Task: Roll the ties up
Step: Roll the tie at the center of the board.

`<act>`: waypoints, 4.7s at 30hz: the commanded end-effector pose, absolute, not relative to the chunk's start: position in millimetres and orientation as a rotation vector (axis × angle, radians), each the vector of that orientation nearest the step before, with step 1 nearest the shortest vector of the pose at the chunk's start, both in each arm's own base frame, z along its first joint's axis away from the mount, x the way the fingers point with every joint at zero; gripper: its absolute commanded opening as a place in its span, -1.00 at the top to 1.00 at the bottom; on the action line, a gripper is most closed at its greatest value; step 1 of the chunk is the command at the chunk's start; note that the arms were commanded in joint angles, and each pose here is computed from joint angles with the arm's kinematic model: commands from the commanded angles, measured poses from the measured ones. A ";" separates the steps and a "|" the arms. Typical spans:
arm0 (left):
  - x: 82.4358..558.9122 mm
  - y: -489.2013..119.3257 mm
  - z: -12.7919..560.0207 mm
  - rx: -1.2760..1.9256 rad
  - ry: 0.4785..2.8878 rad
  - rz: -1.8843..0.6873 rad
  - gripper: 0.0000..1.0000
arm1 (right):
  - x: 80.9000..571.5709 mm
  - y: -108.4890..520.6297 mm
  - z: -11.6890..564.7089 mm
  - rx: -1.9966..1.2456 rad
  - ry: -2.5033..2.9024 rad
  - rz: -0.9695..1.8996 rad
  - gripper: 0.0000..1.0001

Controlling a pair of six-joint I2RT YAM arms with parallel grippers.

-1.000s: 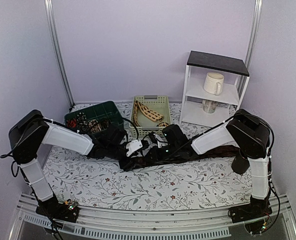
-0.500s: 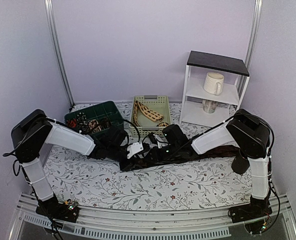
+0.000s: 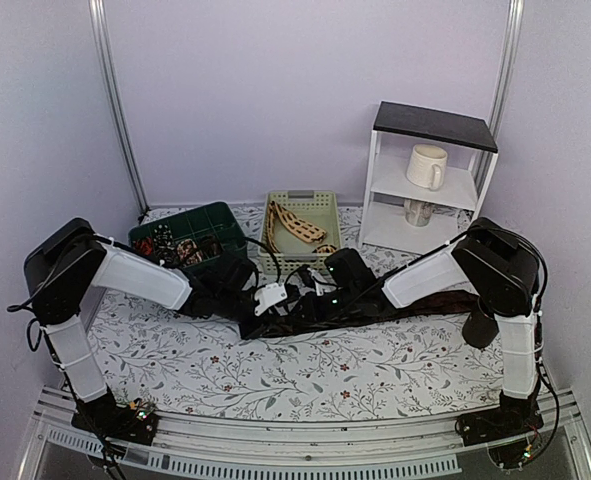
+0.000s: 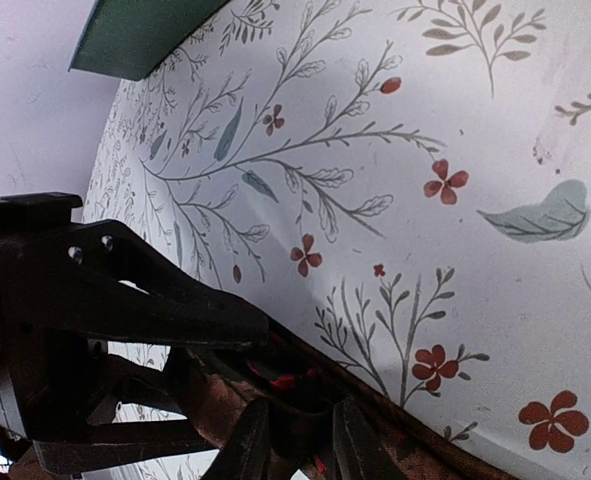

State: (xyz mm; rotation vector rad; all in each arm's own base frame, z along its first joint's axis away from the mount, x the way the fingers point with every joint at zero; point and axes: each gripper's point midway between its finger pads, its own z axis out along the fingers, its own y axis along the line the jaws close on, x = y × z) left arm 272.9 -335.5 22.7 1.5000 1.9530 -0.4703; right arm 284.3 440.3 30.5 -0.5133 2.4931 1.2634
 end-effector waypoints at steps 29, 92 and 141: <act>281.9 -279.2 100.2 0.716 2.226 -0.562 0.47 | 276.6 451.1 11.4 -0.478 2.578 1.243 0.60; 258.9 -356.0 58.1 0.716 2.236 -1.079 1.00 | 278.1 424.4 33.9 -0.404 2.494 1.149 0.98; 250.6 -392.2 60.1 0.906 2.211 -1.113 1.00 | 282.2 389.9 56.5 -0.206 2.474 1.120 1.00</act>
